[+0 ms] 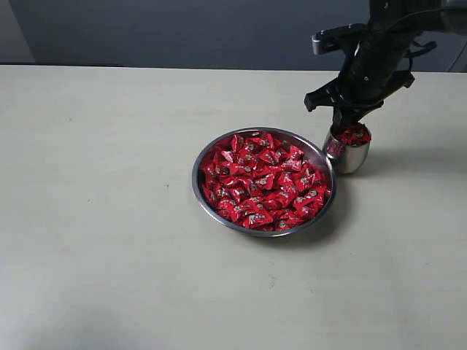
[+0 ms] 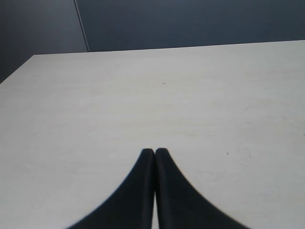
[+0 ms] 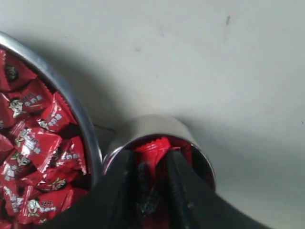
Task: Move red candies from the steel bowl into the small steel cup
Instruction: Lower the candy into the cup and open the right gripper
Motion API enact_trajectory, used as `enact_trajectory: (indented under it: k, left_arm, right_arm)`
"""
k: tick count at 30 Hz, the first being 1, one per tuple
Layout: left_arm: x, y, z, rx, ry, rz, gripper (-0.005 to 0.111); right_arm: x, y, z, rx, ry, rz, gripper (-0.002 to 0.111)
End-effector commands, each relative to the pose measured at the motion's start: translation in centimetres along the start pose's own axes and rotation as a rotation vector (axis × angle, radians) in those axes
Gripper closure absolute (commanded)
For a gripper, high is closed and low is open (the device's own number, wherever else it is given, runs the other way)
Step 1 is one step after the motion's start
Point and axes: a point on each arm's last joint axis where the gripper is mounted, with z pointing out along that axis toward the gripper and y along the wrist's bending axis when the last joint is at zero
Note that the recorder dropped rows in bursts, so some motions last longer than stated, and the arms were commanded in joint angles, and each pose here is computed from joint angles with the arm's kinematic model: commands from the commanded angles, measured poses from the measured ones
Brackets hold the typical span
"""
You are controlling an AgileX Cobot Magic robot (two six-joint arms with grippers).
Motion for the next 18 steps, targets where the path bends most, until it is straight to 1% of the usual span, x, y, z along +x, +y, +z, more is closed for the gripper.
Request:
enact_trajectory:
  k: [1,11,13,14,15,16,18]
  left_arm:
    - [-0.03,-0.03,-0.01,0.005,-0.011,0.002,0.106]
    - [-0.03,-0.03,-0.01,0.005,-0.011,0.002,0.106]
    - [-0.03,-0.03,-0.01,0.005,-0.011,0.002,0.106]
    - [-0.03,-0.03,-0.01,0.005,-0.011,0.002,0.106]
    - [-0.03,-0.03,-0.01,0.005,-0.011,0.002,0.106]
    - [-0.03,-0.03,-0.01,0.005,-0.011,0.002,0.106]
    - [-0.03,-0.03,-0.01,0.005,-0.011,0.002,0.106]
  right_arm:
    - [0.10,-0.31,0.50,0.016,0.014,-0.013,0.109]
    - [0.13,-0.55,0.49,0.043,0.018,-0.031,0.109]
    - [0.15,-0.55,0.49,0.042,0.020,-0.031,0.101]
    - [0.17,-0.55,0.49,0.042,0.022,-0.031,0.088]
    - [0.17,-0.55,0.49,0.042,0.022,-0.031,0.081]
    - [0.16,-0.47,0.49,0.034,0.021,-0.025,0.070]
    - [0.18,-0.44,0.50,0.030,0.023,-0.022,0.065]
